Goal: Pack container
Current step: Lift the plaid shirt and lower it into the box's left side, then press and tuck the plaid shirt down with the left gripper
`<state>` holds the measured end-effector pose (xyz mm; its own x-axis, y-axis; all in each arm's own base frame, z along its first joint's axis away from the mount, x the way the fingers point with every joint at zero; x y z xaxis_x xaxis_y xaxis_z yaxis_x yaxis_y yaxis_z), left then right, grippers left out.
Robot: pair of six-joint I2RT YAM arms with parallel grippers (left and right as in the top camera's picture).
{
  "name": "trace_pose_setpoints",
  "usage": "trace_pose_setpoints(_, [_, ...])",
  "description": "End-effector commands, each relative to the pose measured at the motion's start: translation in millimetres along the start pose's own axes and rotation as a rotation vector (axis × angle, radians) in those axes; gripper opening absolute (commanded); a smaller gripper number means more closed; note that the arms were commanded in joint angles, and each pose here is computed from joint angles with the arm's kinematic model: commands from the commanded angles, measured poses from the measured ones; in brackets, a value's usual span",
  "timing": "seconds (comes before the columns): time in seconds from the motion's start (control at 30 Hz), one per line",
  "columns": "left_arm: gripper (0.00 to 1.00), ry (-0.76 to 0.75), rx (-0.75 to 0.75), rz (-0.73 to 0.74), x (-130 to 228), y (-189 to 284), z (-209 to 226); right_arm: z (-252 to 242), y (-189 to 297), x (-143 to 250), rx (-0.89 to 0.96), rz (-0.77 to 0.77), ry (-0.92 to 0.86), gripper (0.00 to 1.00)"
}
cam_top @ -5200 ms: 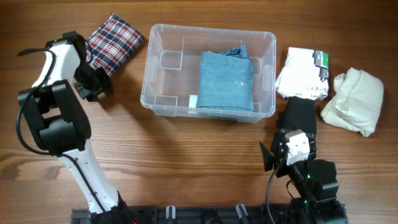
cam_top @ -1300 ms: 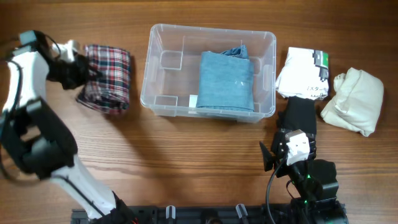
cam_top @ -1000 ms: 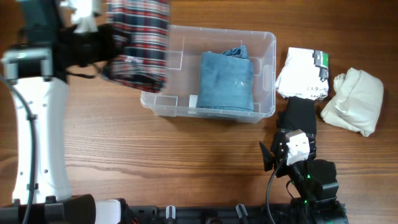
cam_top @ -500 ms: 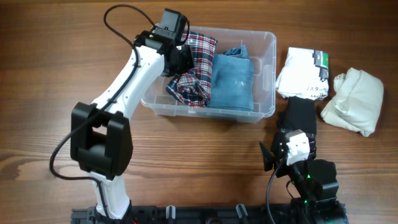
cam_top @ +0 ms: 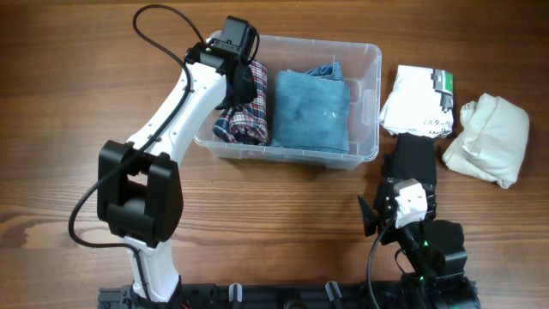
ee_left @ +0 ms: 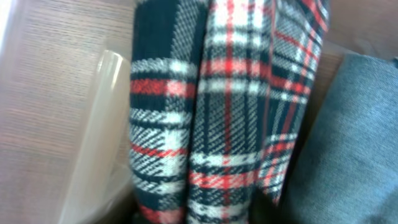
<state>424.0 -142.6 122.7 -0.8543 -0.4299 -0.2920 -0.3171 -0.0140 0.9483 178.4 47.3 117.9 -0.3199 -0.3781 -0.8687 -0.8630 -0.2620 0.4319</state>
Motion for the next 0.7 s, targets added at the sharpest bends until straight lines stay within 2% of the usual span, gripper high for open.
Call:
trace_pose_setpoints(0.0, [0.58, -0.014, -0.005, -0.046, -12, 12, 5, 0, 1, -2, -0.001, -0.012, -0.011, 1.0])
trace_pose_setpoints(0.13, [0.33, 0.004, 0.073, -0.117, -26, 40, -2, 0, 1, -2, -0.001, -0.012, -0.011, 1.0])
trace_pose_setpoints(0.17, [0.29, 0.001, 0.095, -0.127, -27, 42, -8, 0, 1, -2, -0.001, -0.012, -0.011, 1.0])
trace_pose_setpoints(0.4, [0.18, -0.033, 0.083, -0.103, -20, 15, -18, 0, 1, -2, -0.001, -0.012, -0.011, 1.0])
trace_pose_setpoints(0.47, [0.19, -0.031, 0.093, -0.112, -22, 17, -19, 0, 1, -2, -0.001, -0.012, -0.011, 1.0])
trace_pose_setpoints(0.57, [0.1, -0.035, 0.154, -0.077, -17, 28, -26, 0, 1, -2, 0.0, -0.012, -0.011, 1.0])
trace_pose_setpoints(0.67, [0.07, -0.041, 0.208, -0.09, -16, 48, -32, 0, 1, -2, -0.001, -0.012, -0.011, 1.0])
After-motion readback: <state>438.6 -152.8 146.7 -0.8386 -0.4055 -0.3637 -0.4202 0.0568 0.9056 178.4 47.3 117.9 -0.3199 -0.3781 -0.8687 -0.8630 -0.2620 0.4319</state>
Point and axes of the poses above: each gripper's point midway between its finger pads, its own y axis back along the fingers, its own z axis along the line the jaws close on, x = y × z, the point moved 3 cm from there along y, back along the fingers, and after that the axes turned 12 degrees about y, right-handed, at the moved point
